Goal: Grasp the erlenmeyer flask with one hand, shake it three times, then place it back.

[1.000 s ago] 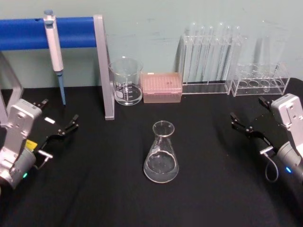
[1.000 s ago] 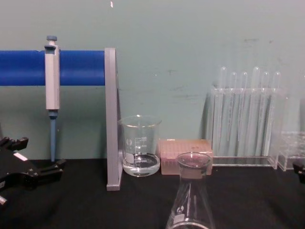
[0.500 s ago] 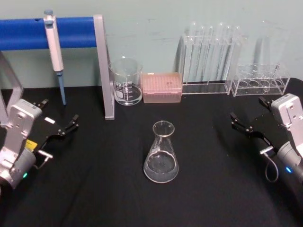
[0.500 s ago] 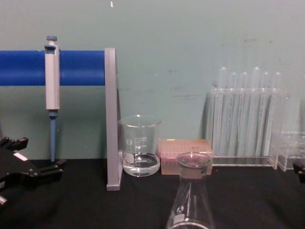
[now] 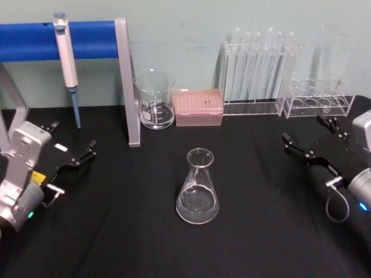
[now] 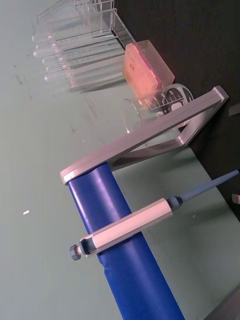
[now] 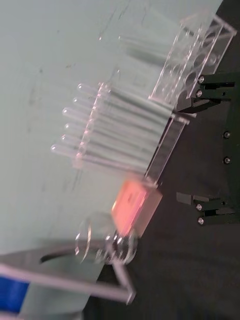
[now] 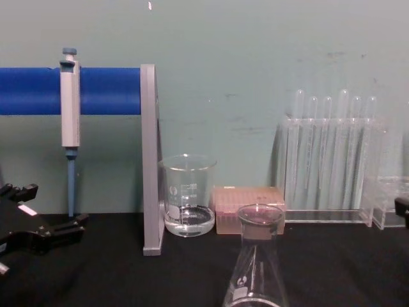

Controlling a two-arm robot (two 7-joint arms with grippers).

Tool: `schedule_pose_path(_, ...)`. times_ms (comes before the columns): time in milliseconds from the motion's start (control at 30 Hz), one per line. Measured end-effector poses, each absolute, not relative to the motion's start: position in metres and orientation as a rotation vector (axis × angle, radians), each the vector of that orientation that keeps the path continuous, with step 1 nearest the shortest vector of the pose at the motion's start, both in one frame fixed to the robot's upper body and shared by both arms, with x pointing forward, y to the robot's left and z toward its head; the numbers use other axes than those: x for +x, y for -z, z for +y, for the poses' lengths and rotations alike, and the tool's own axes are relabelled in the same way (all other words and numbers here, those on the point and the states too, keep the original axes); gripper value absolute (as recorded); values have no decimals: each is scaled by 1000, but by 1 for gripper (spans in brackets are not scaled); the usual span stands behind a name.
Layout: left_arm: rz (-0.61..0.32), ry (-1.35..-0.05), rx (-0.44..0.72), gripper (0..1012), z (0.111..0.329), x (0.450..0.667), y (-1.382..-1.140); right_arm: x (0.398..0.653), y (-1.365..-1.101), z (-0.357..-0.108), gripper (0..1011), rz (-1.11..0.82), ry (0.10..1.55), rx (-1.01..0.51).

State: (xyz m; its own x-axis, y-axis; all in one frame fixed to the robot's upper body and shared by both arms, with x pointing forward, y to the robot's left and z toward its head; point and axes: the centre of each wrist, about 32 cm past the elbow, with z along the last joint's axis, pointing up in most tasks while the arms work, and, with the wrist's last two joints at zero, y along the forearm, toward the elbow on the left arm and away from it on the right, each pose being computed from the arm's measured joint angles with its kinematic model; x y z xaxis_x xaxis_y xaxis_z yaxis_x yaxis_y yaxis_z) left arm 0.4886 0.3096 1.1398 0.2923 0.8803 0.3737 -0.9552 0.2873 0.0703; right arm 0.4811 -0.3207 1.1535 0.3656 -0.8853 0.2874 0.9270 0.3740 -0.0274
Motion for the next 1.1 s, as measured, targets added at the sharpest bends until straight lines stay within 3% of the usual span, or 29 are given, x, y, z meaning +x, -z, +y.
schedule_pose_path(467, -285, -1248, 304, 1001, 310, 489, -1140, 445, -1169, -313, 1000, -110, 1011, -104)
schedule_pose_path(1100, -285, -1248, 304, 1001, 310, 489, -1140, 440, -1175, -286, 1000, -55, 743, -86)
